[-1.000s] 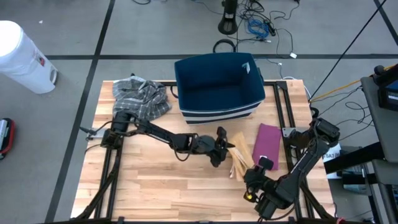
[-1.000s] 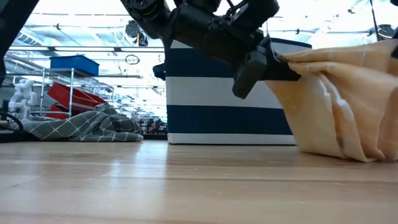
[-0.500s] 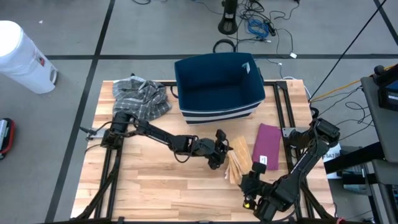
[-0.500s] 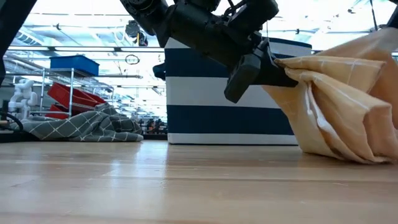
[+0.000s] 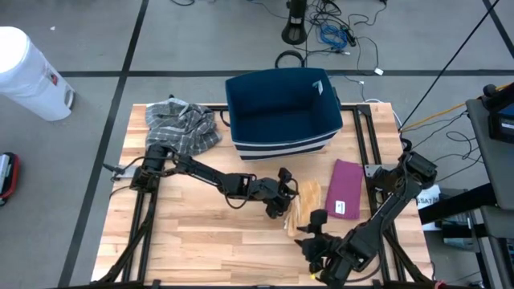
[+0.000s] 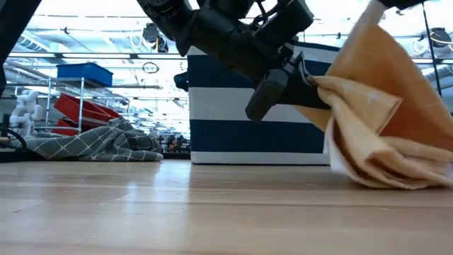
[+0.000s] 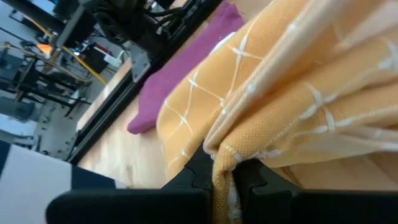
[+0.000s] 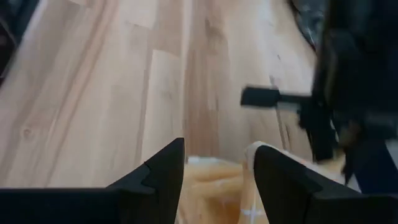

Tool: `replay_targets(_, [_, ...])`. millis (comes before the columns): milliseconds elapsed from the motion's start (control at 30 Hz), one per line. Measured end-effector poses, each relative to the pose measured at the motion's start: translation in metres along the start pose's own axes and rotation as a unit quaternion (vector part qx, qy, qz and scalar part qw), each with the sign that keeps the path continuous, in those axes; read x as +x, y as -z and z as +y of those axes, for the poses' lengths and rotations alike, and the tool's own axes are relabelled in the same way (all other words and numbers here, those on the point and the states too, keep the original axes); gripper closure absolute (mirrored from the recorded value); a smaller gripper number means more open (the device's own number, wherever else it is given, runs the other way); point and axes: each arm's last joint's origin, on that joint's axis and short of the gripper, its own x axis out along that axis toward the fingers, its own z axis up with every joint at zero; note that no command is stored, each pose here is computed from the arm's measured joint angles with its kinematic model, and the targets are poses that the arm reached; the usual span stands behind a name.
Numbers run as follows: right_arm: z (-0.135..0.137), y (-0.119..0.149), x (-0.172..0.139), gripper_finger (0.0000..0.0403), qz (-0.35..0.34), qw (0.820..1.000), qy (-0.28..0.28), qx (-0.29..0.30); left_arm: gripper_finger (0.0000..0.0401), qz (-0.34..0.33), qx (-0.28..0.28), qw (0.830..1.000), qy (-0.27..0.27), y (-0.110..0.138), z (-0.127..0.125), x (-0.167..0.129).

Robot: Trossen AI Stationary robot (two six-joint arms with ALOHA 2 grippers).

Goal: Fold towel
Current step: Fold the yellow towel

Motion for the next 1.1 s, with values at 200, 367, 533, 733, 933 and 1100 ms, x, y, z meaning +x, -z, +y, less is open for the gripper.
replay_targets(200, [0.003, -0.032, 0.009, 0.0232, -0.062, 0.989, -0.124, -0.054, 0.0385, 0.044, 0.0, 0.999, 0.0, 0.013, 0.001, 0.003])
replay_targets(367, [-0.002, -0.05, 0.015, 0.0232, -0.109, 0.958, -0.25, -0.092, 0.0385, 0.042, -0.023, 0.999, 0.024, 0.016, 0.001, 0.003])
replay_targets(533, [-0.014, -0.038, 0.021, 0.0232, -0.022, 0.96, -0.265, -0.089, 0.0385, 0.041, -0.03, 0.998, 0.03, 0.018, 0.003, 0.003])
replay_targets(733, [-0.018, -0.027, 0.02, 0.0232, 0.04, 0.962, -0.258, -0.084, 0.0385, 0.058, -0.022, 0.997, 0.053, 0.021, -0.002, 0.002])
replay_targets(933, [-0.017, -0.014, 0.018, 0.0232, 0.095, 0.96, -0.254, -0.071, 0.0385, 0.1, -0.002, 0.991, 0.092, 0.029, -0.009, 0.0])
replay_targets(1100, [-0.016, 0.0, 0.026, 0.0232, 0.112, 0.955, -0.263, -0.083, 0.0385, 0.104, -0.004, 0.988, 0.11, 0.031, -0.012, -0.001])
